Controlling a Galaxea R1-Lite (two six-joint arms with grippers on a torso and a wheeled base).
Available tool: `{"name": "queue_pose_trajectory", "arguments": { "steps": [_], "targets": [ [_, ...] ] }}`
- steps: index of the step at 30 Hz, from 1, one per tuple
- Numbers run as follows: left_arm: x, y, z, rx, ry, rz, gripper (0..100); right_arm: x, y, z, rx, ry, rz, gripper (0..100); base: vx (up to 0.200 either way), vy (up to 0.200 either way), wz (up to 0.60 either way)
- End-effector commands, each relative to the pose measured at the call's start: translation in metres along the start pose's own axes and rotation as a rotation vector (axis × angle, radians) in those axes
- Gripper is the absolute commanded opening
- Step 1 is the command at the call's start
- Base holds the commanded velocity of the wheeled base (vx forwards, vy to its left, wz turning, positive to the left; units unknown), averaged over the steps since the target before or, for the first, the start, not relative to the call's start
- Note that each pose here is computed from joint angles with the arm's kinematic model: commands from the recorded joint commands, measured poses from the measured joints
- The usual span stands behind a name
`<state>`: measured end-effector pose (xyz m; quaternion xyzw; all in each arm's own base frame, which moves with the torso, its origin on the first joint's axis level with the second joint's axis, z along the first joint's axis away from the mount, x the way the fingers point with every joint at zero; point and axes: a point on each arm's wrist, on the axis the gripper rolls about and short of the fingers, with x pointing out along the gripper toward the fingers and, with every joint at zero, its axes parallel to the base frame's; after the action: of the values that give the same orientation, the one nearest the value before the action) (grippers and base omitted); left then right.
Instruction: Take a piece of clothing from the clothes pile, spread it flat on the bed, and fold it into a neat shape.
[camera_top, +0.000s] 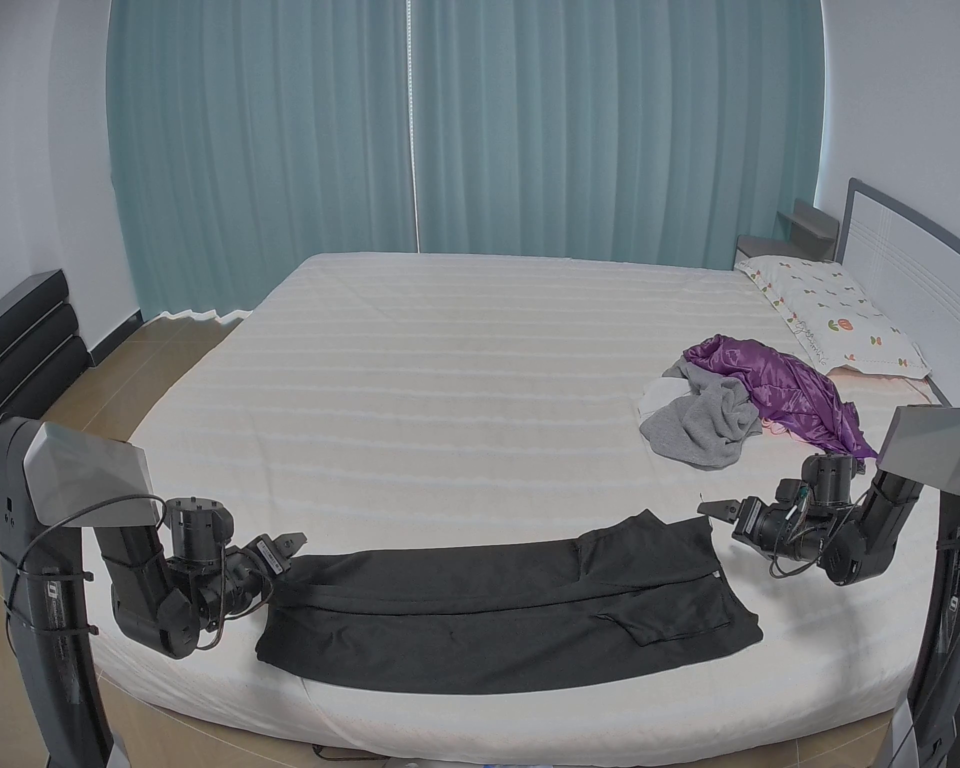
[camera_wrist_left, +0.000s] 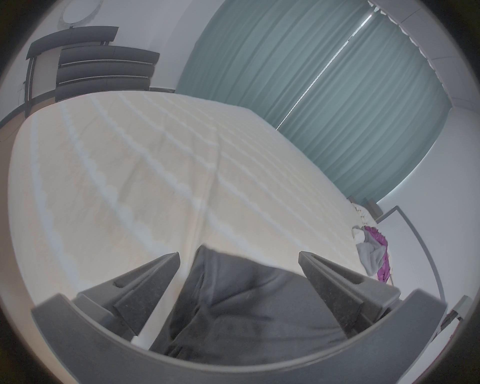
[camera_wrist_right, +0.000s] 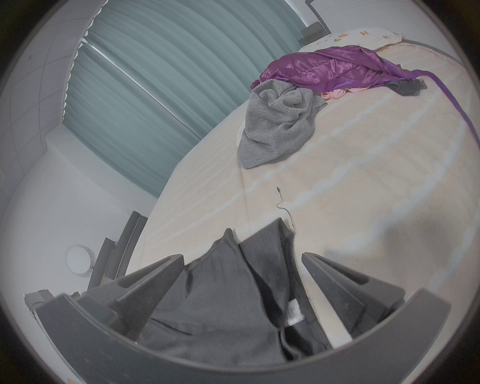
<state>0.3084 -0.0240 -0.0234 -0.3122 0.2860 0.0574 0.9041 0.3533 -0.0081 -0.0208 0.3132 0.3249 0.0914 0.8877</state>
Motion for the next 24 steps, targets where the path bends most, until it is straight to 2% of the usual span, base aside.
{"name": "queue_pose_trajectory", "arguments": {
  "steps": [1, 6, 11, 13, 18, 19, 24],
  "targets": [
    [0.018, -0.008, 0.009, -0.009, -0.034, -0.033, 100, 0.022, -0.006, 0.003, 0.03, 0.004, 0.005, 100, 0.0, 0.0, 0.0],
    [0.045, -0.011, 0.014, 0.028, 0.018, -0.001, 100, 0.042, -0.016, 0.003, 0.092, 0.006, 0.004, 100, 0.0, 0.0, 0.0],
    [0.048, -0.014, 0.017, 0.065, 0.096, -0.035, 100, 0.045, -0.017, 0.005, 0.102, 0.013, 0.0, 100, 0.0, 0.0, 0.0],
    [0.049, -0.013, 0.015, 0.107, 0.124, -0.045, 100, 0.045, -0.016, 0.005, 0.107, 0.021, -0.004, 100, 0.0, 0.0, 0.0],
    [0.05, -0.009, 0.012, 0.158, 0.139, -0.035, 100, 0.045, -0.016, 0.004, 0.108, 0.024, -0.004, 100, 0.0, 0.0, 0.0],
    [0.05, -0.009, 0.012, 0.157, 0.138, -0.034, 0, 0.045, -0.016, 0.004, 0.108, 0.024, -0.004, 100, 0.0, 0.0, 0.0],
    [0.05, -0.002, 0.019, 0.144, 0.118, -0.012, 0, 0.045, -0.015, 0.003, 0.106, 0.029, -0.003, 100, 0.0, 0.0, 0.0]
  ]
}}
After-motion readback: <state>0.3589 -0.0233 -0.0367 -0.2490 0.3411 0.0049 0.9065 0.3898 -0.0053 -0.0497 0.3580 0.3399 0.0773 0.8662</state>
